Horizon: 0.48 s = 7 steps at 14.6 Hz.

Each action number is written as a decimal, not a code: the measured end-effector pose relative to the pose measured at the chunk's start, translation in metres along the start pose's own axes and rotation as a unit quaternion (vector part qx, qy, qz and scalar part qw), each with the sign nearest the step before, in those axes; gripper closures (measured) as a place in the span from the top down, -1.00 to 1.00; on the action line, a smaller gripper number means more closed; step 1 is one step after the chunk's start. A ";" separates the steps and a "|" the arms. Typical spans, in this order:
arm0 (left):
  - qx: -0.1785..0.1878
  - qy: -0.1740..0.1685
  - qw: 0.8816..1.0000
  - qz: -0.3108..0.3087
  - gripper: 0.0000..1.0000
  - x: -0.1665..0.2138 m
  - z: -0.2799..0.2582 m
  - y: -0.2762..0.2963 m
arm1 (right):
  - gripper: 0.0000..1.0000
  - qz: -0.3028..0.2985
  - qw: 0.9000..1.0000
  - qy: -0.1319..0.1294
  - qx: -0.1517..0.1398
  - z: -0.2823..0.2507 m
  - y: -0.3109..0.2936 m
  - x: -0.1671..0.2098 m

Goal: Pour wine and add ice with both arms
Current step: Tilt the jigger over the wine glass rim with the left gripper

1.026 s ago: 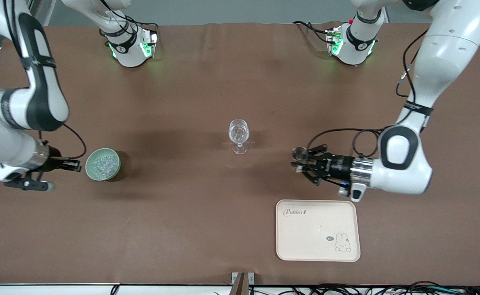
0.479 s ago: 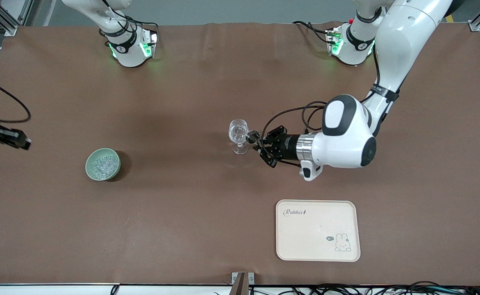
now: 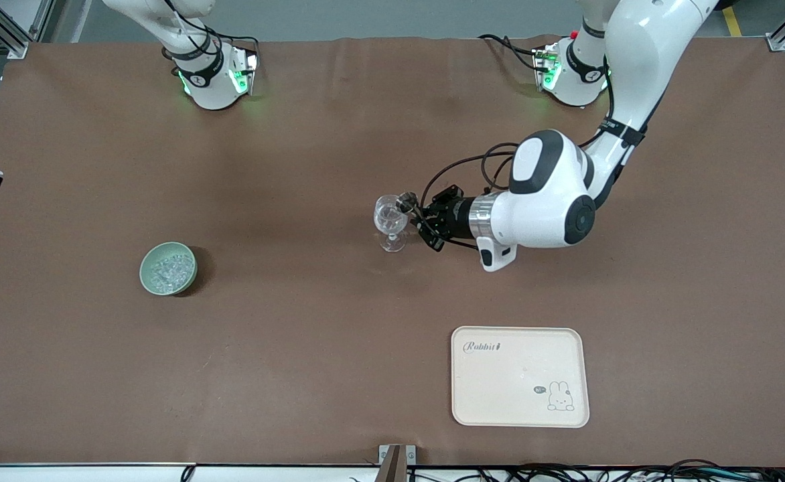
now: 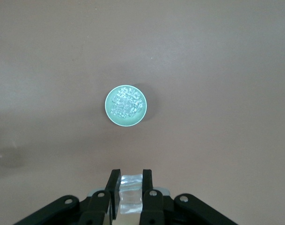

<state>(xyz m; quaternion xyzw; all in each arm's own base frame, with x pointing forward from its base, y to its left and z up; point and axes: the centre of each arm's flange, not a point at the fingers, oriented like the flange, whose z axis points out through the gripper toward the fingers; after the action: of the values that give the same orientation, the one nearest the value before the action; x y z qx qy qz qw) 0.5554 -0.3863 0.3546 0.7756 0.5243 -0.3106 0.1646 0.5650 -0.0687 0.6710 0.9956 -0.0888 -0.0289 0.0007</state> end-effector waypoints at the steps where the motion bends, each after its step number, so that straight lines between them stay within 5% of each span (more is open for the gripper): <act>1: 0.001 0.017 1.000 -0.001 -0.57 -0.002 0.002 -0.001 | -0.55 -0.001 1.000 0.003 0.001 -0.003 0.000 -0.002; 7: -0.002 0.071 0.997 0.005 -0.57 -0.016 0.012 -0.004 | -0.55 -0.017 1.000 0.005 0.000 -0.005 -0.017 -0.004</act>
<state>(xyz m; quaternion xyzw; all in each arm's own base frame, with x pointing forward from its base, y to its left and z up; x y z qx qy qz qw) 0.5437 -0.4034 0.3561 0.7977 0.5316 -0.2533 0.1300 0.5639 -0.0517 0.6757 0.9971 -0.0722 -0.0241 0.0010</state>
